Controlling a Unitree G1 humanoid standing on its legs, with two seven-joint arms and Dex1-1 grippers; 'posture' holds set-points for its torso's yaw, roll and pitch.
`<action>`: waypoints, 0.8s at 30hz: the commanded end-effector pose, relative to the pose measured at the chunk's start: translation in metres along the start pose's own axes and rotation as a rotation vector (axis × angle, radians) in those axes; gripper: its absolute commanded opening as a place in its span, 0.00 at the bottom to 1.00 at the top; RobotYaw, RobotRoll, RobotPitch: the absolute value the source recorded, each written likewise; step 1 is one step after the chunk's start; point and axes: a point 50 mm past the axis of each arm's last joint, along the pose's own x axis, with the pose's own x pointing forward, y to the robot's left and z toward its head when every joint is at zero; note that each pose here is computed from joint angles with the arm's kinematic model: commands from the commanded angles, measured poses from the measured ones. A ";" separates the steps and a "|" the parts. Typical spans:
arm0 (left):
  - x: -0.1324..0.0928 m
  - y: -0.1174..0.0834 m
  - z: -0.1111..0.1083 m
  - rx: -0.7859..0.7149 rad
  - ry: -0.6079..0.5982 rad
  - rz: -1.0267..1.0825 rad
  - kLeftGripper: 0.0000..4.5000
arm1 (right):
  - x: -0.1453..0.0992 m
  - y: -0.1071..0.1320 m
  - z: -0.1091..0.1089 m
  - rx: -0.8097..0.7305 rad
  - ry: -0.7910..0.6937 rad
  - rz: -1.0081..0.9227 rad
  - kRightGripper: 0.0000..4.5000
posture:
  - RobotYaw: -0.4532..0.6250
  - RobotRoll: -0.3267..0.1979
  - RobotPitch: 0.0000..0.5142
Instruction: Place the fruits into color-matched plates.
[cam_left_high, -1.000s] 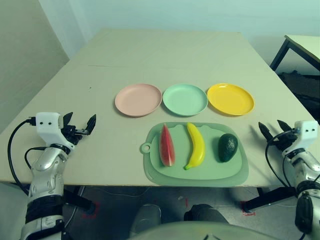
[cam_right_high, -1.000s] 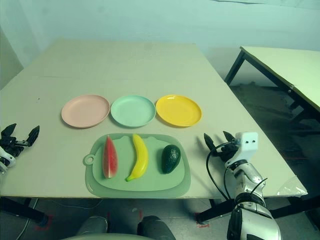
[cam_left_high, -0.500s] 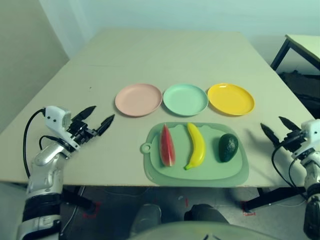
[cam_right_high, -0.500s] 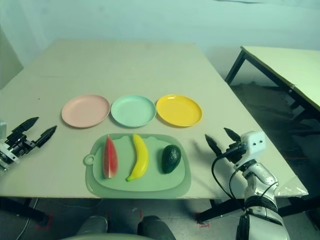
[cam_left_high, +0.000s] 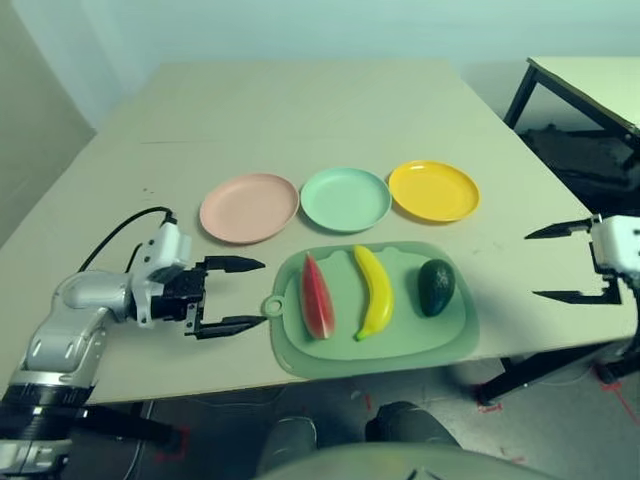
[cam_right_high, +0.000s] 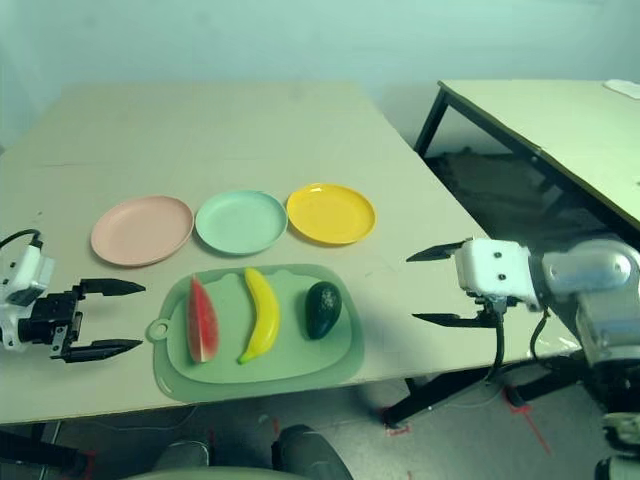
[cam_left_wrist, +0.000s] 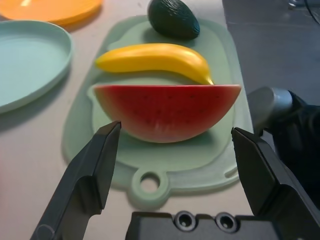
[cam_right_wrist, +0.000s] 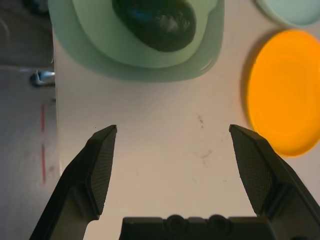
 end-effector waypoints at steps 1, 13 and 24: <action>0.005 0.000 0.004 0.012 0.005 -0.025 0.99 | 0.018 -0.019 0.028 -0.137 0.018 0.096 1.00 | 0.36 0.62 0.02; 0.004 -0.005 0.014 0.065 0.007 0.021 0.99 | 0.069 -0.020 0.058 -0.440 0.095 0.379 1.00 | 0.43 0.62 0.06; 0.008 -0.007 0.016 0.067 0.011 0.031 0.99 | 0.092 -0.035 0.051 -0.504 0.155 0.389 1.00 | 0.46 0.62 0.09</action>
